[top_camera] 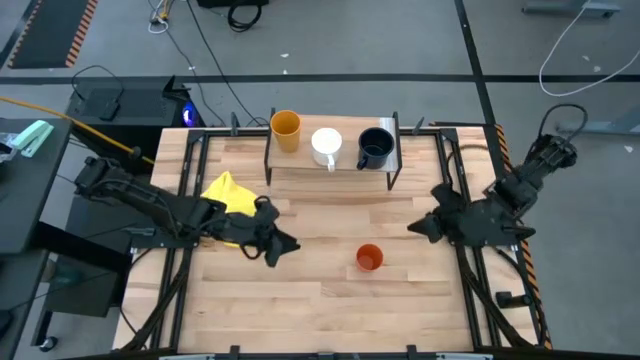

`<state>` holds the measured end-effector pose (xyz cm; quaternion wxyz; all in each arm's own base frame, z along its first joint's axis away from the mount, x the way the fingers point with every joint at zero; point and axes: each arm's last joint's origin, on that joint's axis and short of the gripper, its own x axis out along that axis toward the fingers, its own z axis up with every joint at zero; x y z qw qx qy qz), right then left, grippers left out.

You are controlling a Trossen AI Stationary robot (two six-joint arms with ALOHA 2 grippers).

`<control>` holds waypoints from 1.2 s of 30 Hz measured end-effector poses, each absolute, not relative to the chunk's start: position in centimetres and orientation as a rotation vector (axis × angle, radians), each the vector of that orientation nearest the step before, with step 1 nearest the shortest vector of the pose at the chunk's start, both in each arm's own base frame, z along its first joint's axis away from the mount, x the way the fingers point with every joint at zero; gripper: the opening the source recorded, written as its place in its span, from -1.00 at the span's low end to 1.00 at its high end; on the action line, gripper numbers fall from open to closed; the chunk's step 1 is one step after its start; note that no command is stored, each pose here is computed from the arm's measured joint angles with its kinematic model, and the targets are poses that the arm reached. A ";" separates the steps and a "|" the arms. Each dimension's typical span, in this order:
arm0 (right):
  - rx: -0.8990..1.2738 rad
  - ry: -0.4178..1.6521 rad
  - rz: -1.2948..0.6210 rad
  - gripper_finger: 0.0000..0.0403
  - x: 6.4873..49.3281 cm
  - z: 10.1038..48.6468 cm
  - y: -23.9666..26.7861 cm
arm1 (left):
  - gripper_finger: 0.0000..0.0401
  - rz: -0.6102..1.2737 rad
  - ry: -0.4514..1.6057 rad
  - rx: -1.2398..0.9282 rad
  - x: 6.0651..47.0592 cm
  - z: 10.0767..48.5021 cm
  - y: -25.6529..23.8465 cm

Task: Stack small to large cups/mugs on shelf
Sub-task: Put the orange cup on the shelf

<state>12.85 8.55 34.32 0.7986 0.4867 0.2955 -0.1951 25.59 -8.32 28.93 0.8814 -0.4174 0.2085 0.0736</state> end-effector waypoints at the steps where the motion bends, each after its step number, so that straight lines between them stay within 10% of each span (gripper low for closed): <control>1: 1.049 0.644 -0.418 -0.48 13.0 34.4 8.2 | -0.26 0.148 0.448 -0.864 25.5 28.8 -8.6; 36: 0.773 1.240 -0.544 -0.48 21.5 34.4 6.8 | -0.33 0.122 0.582 -0.734 24.5 27.8 -9.5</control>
